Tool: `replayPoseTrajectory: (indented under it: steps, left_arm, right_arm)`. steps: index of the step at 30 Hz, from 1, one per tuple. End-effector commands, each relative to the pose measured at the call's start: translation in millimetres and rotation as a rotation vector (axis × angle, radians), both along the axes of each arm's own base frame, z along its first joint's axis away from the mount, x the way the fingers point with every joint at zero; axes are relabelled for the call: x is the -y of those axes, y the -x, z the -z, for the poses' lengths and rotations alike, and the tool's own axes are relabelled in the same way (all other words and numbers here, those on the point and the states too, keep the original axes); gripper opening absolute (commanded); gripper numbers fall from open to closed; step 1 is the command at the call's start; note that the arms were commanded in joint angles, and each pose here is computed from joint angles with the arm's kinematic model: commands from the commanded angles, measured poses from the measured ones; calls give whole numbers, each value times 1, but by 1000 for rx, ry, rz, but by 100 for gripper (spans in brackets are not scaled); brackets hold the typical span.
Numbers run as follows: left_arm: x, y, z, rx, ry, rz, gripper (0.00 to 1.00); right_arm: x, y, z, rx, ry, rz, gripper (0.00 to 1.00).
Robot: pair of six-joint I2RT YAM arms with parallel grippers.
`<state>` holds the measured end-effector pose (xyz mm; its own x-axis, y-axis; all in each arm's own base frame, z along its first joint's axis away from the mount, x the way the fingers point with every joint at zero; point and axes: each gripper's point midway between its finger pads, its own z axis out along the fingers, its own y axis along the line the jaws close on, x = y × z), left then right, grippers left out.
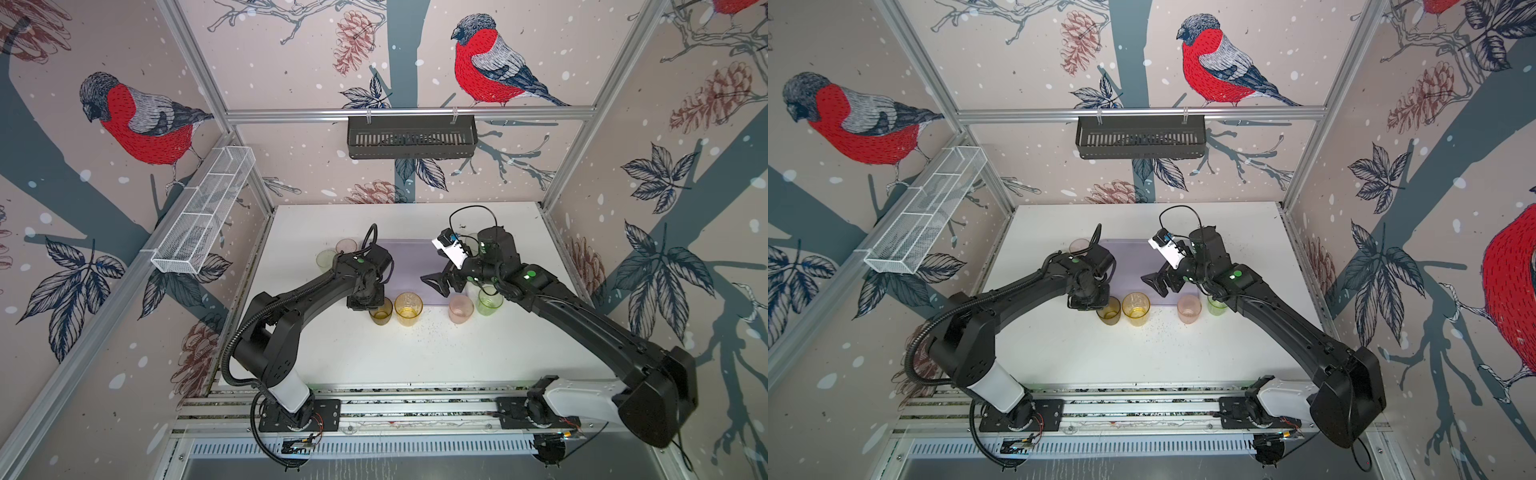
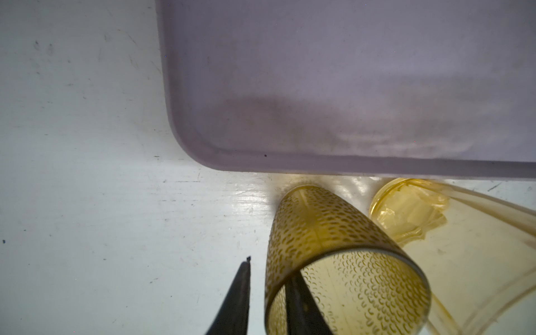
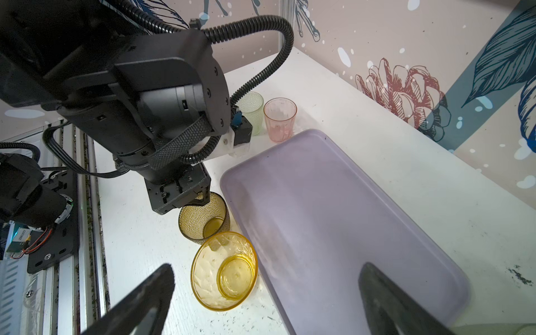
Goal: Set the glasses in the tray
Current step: 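Lower left gripper around the amber dimpled glass rim and close it, then lift the amber dimpled glass off the table with the left gripper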
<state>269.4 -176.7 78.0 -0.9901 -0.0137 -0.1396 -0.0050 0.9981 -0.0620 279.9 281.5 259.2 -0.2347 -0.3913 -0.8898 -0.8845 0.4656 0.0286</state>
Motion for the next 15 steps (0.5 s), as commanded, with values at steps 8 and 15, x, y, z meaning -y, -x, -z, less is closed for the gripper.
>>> replayPoseTrajectory:
  steps: [8,15]
  left_arm:
    - [-4,3,2,-9,-23,-3,22]
    - [-4,4,3,-10,-24,-2,19]
  right_arm:
    - [-2,-2,-9,42,-16,-7,99]
    - [-2,-2,-7,40,-11,-6,100]
